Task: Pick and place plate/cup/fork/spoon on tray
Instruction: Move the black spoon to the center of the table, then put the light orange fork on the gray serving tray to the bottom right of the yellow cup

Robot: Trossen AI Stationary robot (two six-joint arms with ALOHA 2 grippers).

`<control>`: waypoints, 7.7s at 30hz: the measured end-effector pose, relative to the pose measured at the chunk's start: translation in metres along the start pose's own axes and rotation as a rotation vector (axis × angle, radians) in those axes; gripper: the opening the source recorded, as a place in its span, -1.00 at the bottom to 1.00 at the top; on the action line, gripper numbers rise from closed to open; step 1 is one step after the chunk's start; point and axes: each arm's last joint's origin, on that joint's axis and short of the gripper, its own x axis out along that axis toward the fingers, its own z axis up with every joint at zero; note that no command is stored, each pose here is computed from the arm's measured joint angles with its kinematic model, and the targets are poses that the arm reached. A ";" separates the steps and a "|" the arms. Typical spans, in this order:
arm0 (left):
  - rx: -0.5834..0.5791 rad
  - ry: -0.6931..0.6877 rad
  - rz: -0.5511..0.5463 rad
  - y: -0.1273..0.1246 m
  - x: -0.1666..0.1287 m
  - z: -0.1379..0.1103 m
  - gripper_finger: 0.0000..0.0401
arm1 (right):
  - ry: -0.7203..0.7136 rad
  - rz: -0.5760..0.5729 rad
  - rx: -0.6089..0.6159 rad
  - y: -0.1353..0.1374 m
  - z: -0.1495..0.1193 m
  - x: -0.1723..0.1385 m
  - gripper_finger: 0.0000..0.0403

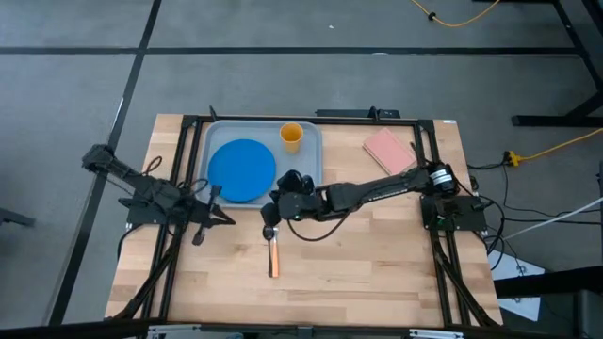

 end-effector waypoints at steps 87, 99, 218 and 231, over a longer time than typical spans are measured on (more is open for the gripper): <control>-0.125 -0.079 0.353 0.067 -0.015 -0.005 -1.00 | 0.743 -0.310 0.187 0.016 -0.114 0.082 -0.78; -0.124 -0.081 0.344 0.067 -0.015 -0.005 -1.00 | 0.736 -0.522 0.098 0.008 -0.090 0.049 -0.78; -0.113 -0.058 0.432 0.069 -0.016 -0.006 -1.00 | 0.630 0.026 -0.471 -0.086 -0.106 0.009 -0.28; -0.112 -0.057 0.432 0.069 -0.016 -0.006 -1.00 | 0.652 -0.012 -0.429 -0.096 -0.117 0.010 -0.28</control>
